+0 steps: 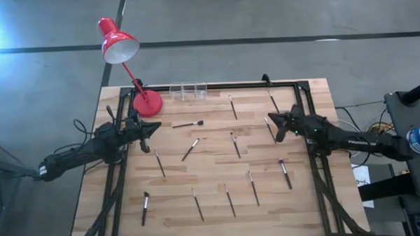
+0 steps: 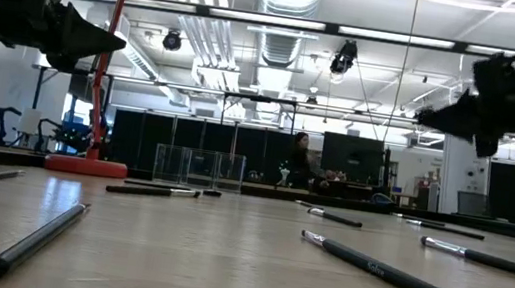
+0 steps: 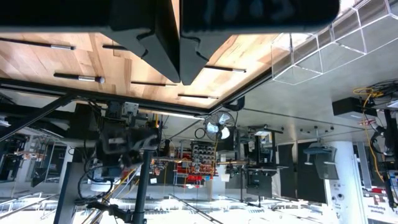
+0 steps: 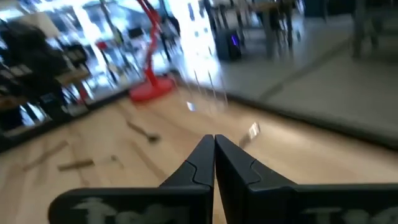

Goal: Pick & Place Makeup Supplies
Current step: Put the makeup brush into the transparent organizer

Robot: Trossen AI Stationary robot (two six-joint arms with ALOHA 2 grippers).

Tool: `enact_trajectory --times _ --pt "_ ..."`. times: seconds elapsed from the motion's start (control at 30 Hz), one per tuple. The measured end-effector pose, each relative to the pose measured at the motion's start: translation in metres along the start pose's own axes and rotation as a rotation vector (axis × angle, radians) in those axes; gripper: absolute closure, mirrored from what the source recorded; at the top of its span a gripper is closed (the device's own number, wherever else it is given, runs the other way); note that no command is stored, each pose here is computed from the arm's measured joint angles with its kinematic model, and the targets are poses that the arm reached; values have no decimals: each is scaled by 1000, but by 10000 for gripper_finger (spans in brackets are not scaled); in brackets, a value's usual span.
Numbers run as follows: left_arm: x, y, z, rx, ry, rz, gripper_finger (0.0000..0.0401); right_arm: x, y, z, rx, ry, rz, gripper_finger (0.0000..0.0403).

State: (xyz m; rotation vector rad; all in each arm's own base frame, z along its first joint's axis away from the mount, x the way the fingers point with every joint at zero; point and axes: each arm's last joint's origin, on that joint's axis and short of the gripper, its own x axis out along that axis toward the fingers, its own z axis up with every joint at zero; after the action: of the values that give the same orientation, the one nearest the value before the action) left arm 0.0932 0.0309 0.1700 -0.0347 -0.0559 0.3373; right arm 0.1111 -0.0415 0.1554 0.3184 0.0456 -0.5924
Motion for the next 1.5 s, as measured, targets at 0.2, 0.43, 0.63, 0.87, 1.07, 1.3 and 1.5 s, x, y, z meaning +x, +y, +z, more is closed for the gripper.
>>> enact_trajectory --times 0.2,0.43,0.63,0.87,1.07,1.3,1.5 --pt "0 0 0 0 0 1 401 12 -2 -17 40 185 -78 394" --pt "0 0 0 0 0 1 401 30 7 -6 41 431 -210 394" --pt "0 0 0 0 0 0 401 44 11 11 58 624 -416 390" --pt "0 0 0 0 0 0 401 66 -1 17 90 717 -529 346" --pt "0 0 0 0 0 0 401 76 -19 6 151 819 -572 309" --pt "0 0 0 0 0 1 401 88 -22 1 180 815 -508 296" --pt "0 0 0 0 0 0 401 93 -23 -4 180 821 -511 295"
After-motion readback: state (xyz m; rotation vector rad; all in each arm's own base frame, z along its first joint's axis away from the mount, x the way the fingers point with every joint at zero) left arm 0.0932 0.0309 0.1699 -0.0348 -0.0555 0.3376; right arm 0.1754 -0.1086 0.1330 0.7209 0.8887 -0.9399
